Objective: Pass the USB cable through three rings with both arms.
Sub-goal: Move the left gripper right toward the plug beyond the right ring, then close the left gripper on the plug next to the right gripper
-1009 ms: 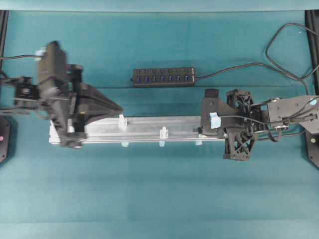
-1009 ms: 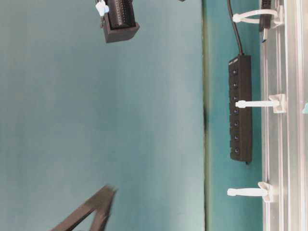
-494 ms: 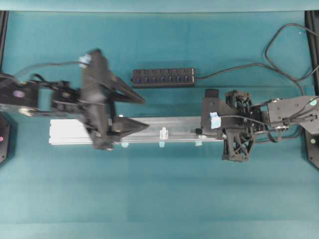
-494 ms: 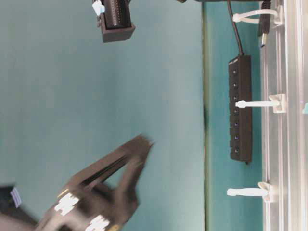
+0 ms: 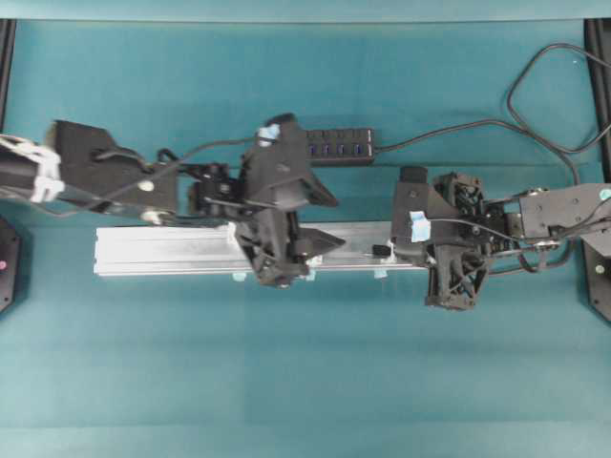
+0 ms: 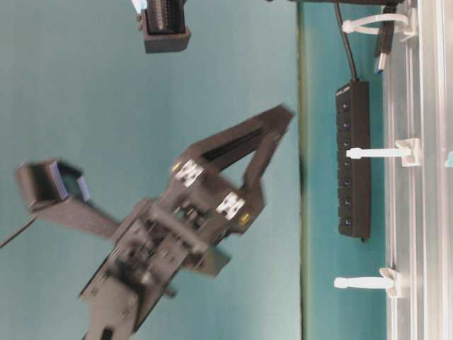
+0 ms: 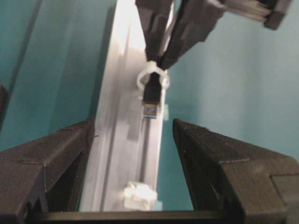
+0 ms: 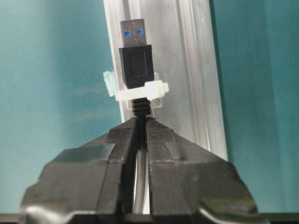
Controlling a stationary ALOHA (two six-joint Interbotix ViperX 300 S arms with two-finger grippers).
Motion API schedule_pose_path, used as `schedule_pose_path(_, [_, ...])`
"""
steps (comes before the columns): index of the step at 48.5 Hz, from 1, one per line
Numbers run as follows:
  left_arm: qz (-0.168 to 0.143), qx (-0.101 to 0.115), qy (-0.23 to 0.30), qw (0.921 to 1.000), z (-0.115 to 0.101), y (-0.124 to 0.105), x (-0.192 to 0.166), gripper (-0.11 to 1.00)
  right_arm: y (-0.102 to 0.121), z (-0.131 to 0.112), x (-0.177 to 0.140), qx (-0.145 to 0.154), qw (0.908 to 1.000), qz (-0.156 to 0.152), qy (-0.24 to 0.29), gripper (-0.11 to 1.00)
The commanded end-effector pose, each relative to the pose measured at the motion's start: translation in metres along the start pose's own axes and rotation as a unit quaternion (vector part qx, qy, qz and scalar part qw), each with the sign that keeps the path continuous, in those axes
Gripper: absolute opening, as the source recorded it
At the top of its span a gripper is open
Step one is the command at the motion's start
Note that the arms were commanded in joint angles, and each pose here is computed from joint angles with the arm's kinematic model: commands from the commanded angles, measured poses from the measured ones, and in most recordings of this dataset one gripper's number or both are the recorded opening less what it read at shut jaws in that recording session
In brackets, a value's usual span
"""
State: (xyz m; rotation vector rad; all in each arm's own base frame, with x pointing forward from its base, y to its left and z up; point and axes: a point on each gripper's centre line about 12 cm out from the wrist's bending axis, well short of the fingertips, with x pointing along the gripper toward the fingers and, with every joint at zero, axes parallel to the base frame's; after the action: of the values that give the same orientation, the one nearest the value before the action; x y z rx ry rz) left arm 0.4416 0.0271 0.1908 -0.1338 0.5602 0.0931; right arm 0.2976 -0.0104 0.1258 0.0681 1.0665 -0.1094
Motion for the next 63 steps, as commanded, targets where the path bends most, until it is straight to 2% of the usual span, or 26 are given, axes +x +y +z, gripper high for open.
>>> schedule_pose_path(1, [-0.003,0.003,-0.01,0.9999,0.008,-0.002,0.005,0.75,0.0,0.005,-0.004,0.007,0.9999,0.002,-0.014,-0.08])
schedule_pose_path(12, [-0.005,0.006,0.01,0.9999,-0.006,-0.006,0.025,0.75,0.0,0.006,-0.005,0.007,0.9997,0.004,-0.022,-0.08])
schedule_pose_path(28, [-0.014,0.014,0.012,0.9997,-0.006,-0.016,0.04,0.75,0.001,0.009,-0.005,0.007,0.9994,0.007,-0.033,-0.08])
schedule_pose_path(37, [-0.012,0.04,0.015,0.999,-0.008,-0.015,0.051,0.75,0.001,0.01,-0.005,0.007,0.9994,0.007,-0.034,-0.08])
schedule_pose_path(43, [-0.012,0.049,0.015,0.9986,-0.007,-0.015,0.056,0.75,0.001,0.009,-0.005,0.007,0.9994,0.006,-0.033,-0.08])
schedule_pose_path(63, [-0.01,0.047,0.018,0.9987,-0.009,-0.012,0.071,0.74,0.001,0.01,-0.005,0.006,0.9994,0.007,-0.034,-0.08])
